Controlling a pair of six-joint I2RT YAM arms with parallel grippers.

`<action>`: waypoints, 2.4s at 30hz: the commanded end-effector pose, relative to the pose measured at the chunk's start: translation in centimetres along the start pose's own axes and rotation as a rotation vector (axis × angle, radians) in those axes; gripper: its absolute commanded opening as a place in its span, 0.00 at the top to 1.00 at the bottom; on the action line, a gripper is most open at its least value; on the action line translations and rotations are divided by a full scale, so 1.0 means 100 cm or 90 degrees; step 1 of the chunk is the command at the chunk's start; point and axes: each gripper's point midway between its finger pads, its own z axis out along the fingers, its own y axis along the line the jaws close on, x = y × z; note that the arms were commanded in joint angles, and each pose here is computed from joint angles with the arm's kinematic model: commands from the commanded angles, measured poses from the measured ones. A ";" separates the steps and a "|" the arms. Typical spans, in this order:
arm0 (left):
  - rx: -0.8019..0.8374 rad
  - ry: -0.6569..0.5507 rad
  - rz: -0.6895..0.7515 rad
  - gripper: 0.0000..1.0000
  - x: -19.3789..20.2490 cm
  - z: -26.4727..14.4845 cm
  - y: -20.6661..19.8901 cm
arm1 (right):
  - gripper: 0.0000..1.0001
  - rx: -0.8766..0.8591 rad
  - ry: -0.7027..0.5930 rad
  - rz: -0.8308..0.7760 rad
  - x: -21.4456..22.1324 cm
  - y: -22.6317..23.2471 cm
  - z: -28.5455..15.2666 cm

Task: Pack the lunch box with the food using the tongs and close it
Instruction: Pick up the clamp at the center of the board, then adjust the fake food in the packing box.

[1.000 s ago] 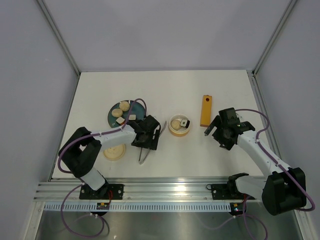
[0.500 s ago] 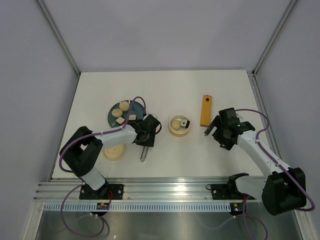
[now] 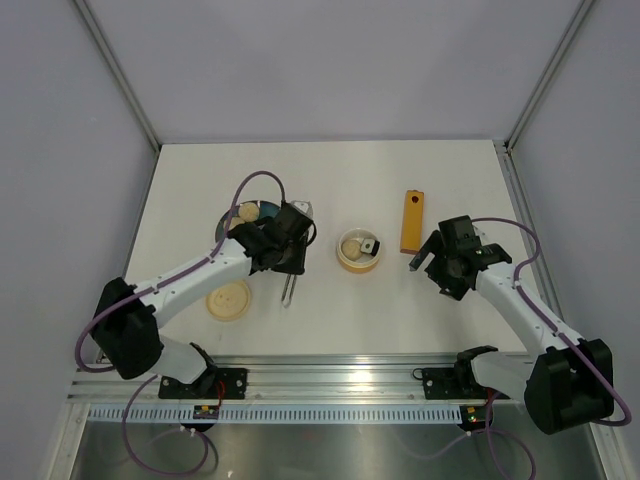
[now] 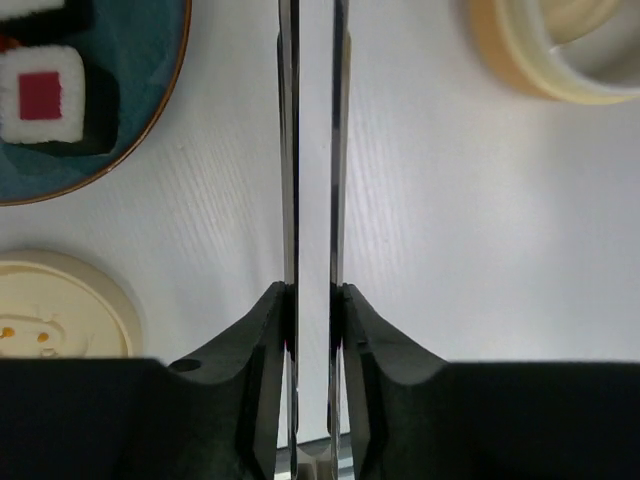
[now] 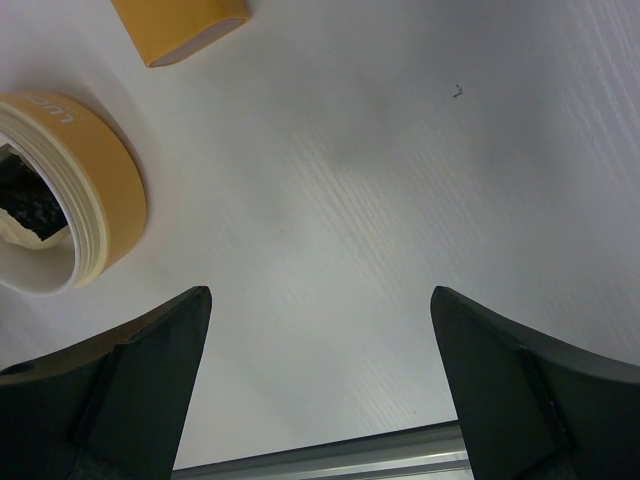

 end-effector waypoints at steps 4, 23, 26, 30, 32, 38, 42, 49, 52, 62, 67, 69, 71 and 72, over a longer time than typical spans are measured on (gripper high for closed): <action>0.092 -0.040 0.035 0.63 -0.037 -0.064 -0.023 | 0.00 -0.004 -0.015 -0.013 -0.004 0.003 -0.005; 0.257 -0.097 0.043 0.67 -0.073 -0.124 -0.075 | 0.00 -0.001 -0.032 -0.015 -0.011 0.002 -0.015; 0.271 -0.077 0.060 0.67 -0.069 -0.122 -0.094 | 0.00 0.003 -0.035 -0.014 -0.012 0.001 -0.016; 0.272 -0.056 0.075 0.65 -0.063 -0.114 -0.118 | 0.00 0.011 -0.043 -0.011 -0.013 -0.003 -0.021; 0.246 -0.056 0.079 0.63 -0.065 -0.108 -0.122 | 0.01 0.012 -0.046 -0.010 -0.013 -0.005 -0.023; 0.213 -0.066 0.079 0.58 -0.073 -0.096 -0.124 | 0.00 0.015 -0.050 -0.008 -0.012 -0.008 -0.026; 0.195 -0.060 0.071 0.54 -0.072 -0.088 -0.124 | 0.00 0.013 -0.049 -0.006 -0.012 -0.007 -0.024; 0.192 -0.045 0.079 0.53 -0.068 -0.075 -0.133 | 0.00 0.015 -0.044 -0.010 -0.011 -0.006 -0.022; 0.185 -0.043 0.082 0.53 -0.067 -0.071 -0.137 | 0.00 0.015 -0.045 -0.010 -0.011 -0.007 -0.022; 0.153 -0.034 0.087 0.52 -0.065 -0.054 -0.139 | 0.01 0.016 -0.041 -0.012 -0.010 -0.007 -0.020; 0.157 -0.023 0.090 0.54 -0.062 -0.049 -0.142 | 0.01 0.016 -0.042 -0.013 -0.010 -0.007 -0.020; 0.159 -0.021 0.090 0.56 -0.061 -0.049 -0.143 | 0.01 0.016 -0.042 -0.011 -0.010 -0.007 -0.020; 0.160 -0.021 0.091 0.59 -0.061 -0.049 -0.143 | 0.01 0.016 -0.042 -0.012 -0.010 -0.007 -0.020; 0.161 -0.021 0.090 0.60 -0.061 -0.050 -0.143 | 0.01 0.017 -0.041 -0.011 -0.010 -0.008 -0.020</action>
